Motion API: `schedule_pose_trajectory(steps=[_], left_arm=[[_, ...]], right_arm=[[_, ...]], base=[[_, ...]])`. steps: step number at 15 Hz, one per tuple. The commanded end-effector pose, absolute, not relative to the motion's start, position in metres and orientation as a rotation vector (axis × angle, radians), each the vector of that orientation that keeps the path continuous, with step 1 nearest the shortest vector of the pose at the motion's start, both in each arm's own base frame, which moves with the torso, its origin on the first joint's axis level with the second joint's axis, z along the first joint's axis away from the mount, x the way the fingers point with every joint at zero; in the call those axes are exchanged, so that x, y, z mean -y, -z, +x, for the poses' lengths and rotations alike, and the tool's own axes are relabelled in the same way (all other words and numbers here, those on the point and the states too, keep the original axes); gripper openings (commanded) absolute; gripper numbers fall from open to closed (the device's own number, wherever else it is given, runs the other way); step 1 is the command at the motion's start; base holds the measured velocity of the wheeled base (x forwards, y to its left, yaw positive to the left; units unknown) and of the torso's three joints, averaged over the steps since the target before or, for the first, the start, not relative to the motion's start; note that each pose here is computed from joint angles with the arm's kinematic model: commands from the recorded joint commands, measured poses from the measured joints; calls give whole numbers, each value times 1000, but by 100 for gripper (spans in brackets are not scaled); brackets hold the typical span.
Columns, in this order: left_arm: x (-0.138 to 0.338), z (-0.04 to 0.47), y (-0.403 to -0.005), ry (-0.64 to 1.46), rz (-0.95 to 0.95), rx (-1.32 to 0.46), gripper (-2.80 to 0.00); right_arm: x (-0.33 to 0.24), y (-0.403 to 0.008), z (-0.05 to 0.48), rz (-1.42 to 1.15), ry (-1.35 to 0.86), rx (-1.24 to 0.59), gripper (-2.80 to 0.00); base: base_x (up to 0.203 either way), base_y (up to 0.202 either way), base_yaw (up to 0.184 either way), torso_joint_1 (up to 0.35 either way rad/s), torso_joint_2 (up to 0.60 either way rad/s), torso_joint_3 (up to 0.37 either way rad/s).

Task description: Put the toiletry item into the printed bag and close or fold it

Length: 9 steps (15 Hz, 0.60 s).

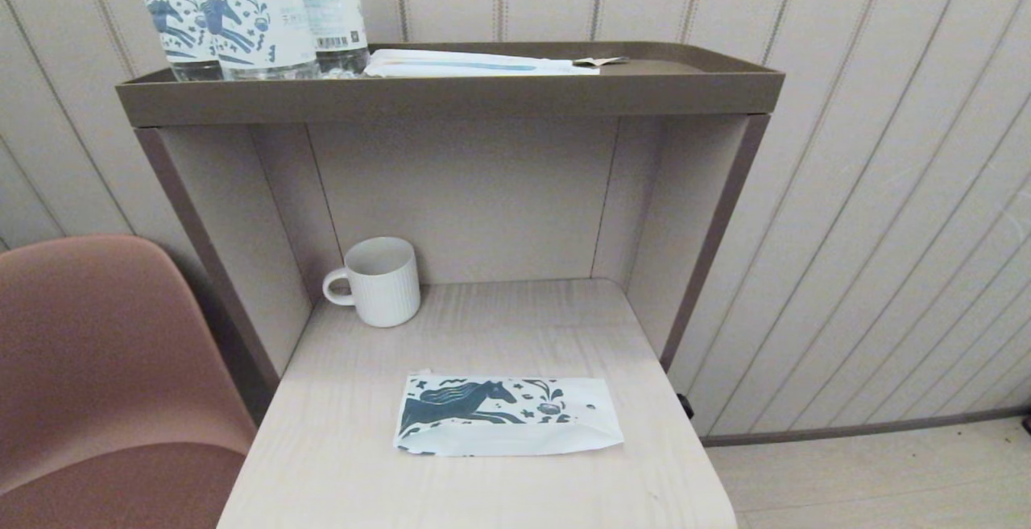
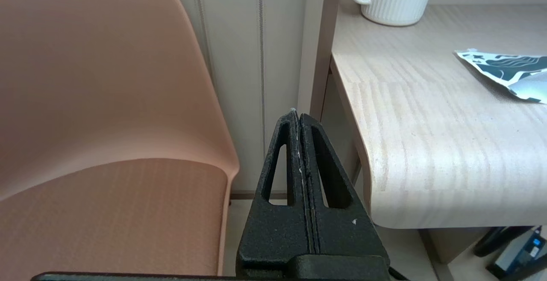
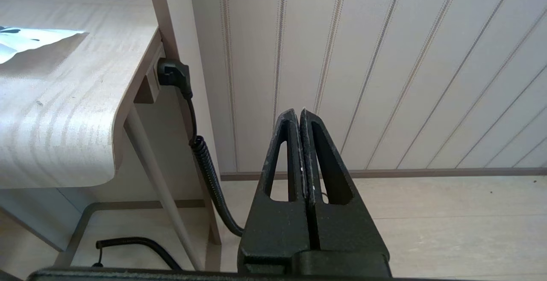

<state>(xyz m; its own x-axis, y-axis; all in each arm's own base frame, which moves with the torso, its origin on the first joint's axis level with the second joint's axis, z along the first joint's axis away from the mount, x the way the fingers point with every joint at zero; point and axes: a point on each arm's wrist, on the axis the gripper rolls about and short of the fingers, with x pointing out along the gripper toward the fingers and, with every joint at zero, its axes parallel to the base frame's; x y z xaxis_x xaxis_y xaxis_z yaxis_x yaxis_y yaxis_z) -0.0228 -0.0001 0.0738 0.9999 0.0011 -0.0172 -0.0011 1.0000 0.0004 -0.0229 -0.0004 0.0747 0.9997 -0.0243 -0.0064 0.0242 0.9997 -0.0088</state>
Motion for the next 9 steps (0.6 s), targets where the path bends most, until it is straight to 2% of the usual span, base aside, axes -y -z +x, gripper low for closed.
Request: schedule_pose_trajectory(steps=[1,9], left_arm=[[0,-23,-74,-1,-2,-17,-280],[0,-23,-74,2,4,-17,-280]], right_arm=[[0,-75,-23,-8,24,-8,-280],[0,-75,-23,-8,23,-8,-280]], base=[[0,0,0,0,0,0],[0,0,0,0,0,0]])
